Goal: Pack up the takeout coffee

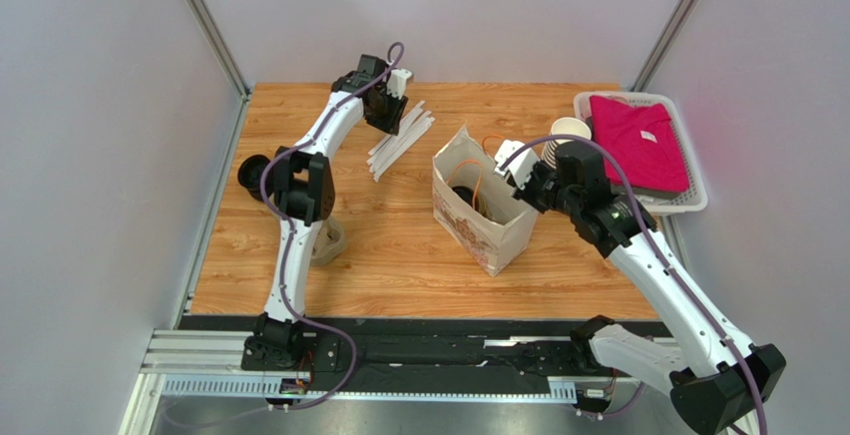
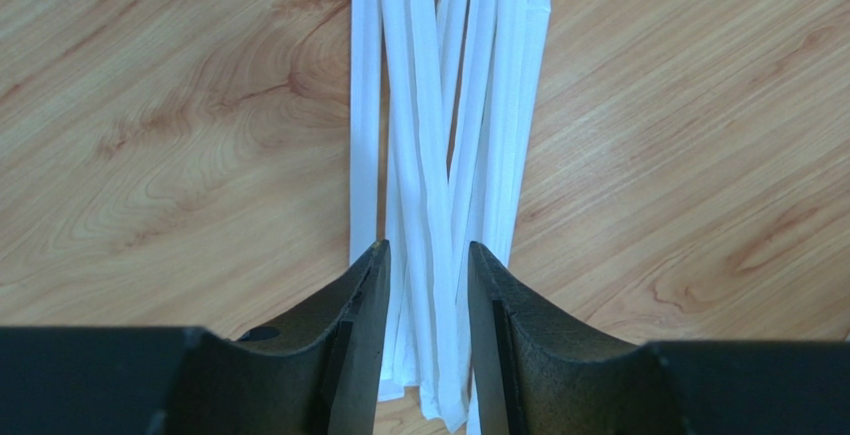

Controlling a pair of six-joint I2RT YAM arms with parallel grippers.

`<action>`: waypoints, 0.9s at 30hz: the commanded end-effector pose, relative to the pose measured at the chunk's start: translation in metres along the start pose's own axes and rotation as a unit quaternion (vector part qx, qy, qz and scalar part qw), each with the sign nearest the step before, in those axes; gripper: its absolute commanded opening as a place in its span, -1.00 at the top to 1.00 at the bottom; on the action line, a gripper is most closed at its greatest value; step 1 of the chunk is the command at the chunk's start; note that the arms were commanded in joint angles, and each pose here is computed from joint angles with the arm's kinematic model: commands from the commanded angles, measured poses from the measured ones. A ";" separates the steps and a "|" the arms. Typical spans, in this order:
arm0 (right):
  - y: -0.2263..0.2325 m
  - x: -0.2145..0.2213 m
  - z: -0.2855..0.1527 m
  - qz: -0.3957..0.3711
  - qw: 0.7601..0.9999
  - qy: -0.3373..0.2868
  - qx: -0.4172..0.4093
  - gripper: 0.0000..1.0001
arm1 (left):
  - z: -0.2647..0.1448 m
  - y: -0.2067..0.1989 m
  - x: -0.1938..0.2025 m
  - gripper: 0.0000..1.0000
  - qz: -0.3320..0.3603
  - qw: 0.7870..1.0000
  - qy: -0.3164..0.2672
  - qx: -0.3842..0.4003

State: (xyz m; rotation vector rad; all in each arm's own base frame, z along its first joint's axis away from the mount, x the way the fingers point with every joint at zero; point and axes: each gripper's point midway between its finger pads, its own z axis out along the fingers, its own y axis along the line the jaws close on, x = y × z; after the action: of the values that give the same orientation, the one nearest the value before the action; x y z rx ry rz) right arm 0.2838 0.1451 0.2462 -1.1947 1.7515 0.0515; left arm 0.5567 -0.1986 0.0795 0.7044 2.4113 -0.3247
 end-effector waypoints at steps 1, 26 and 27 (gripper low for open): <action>-0.013 -0.013 -0.004 0.004 1.000 -0.014 0.019 1.00 | 0.005 -0.008 -0.016 0.15 0.007 1.000 -0.024 0.006; -0.010 -0.013 -0.001 0.002 1.000 -0.014 0.011 1.00 | 0.035 -0.013 0.006 0.35 -0.002 1.000 0.019 -0.017; -0.011 -0.014 -0.001 0.002 1.000 -0.016 0.011 1.00 | 0.035 -0.013 0.006 0.36 -0.001 1.000 0.019 -0.016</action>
State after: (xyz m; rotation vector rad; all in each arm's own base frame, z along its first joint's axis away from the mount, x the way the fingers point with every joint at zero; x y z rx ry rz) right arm 0.2878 0.1472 0.2435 -1.2019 1.7630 0.0541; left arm 0.5564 -0.2166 0.0356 0.7219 2.4740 -0.2754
